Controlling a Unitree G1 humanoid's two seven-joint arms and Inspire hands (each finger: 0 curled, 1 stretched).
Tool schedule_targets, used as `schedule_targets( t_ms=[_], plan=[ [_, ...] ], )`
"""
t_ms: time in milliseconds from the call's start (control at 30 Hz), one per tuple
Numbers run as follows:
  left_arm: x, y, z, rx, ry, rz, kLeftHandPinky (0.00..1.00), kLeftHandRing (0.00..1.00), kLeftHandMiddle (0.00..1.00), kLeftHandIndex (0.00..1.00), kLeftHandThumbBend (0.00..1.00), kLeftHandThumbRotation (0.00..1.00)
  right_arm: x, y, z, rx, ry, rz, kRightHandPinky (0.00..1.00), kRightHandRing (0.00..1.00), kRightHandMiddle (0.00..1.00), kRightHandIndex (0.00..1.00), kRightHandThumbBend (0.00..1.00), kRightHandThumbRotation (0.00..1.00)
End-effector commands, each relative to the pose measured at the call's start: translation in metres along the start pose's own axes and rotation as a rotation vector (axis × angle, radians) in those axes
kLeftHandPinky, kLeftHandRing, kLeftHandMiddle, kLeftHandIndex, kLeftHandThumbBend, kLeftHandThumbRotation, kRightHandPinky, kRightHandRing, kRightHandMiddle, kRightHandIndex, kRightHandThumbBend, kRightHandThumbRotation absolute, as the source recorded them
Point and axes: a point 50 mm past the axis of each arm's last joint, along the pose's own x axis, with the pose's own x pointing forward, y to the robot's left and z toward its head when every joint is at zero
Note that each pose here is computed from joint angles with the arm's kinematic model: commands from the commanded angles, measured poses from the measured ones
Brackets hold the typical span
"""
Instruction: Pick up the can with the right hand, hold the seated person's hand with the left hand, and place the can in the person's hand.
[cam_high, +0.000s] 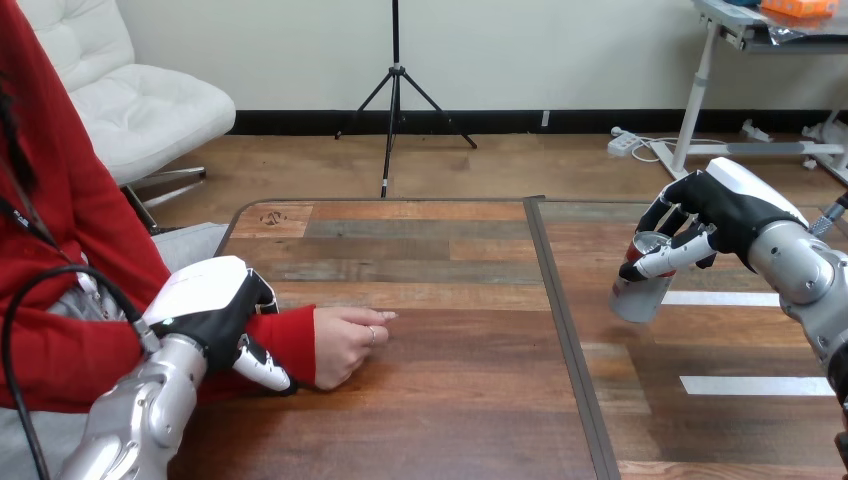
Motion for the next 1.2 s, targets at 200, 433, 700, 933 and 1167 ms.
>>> schedule_targets(
  t_ms=[200, 433, 700, 933, 1167],
  plan=[
    [-0.004, 0.065, 0.036, -0.05, -0.158, 0.256, 0.13, 0.2, 0.29, 0.3, 0.71, 0.0, 0.0, -0.07, 0.054, 0.001, -0.177, -0.216, 0.33, 0.37, 0.43, 0.5, 0.64, 0.0],
    [-0.007, 0.073, 0.04, -0.055, -0.19, 0.286, 0.14, 0.21, 0.3, 0.31, 0.71, 0.0, 0.0, -0.07, 0.054, 0.005, -0.179, -0.217, 0.33, 0.37, 0.43, 0.49, 0.64, 0.0],
    [-0.012, 0.085, 0.046, -0.06, -0.221, 0.33, 0.15, 0.21, 0.3, 0.31, 0.72, 0.0, 0.0, -0.07, 0.056, 0.007, -0.183, -0.218, 0.32, 0.36, 0.42, 0.49, 0.64, 0.0],
    [-0.015, 0.093, 0.05, -0.05, -0.247, 0.374, 0.15, 0.22, 0.3, 0.31, 0.75, 0.0, 0.001, -0.07, 0.058, 0.004, -0.189, -0.225, 0.32, 0.35, 0.41, 0.49, 0.65, 0.0],
    [-0.016, 0.1, 0.053, -0.055, -0.277, 0.405, 0.16, 0.22, 0.3, 0.31, 0.77, 0.0, 0.001, -0.07, 0.059, 0.007, -0.193, -0.229, 0.3, 0.34, 0.4, 0.49, 0.65, 0.0]
  ],
)
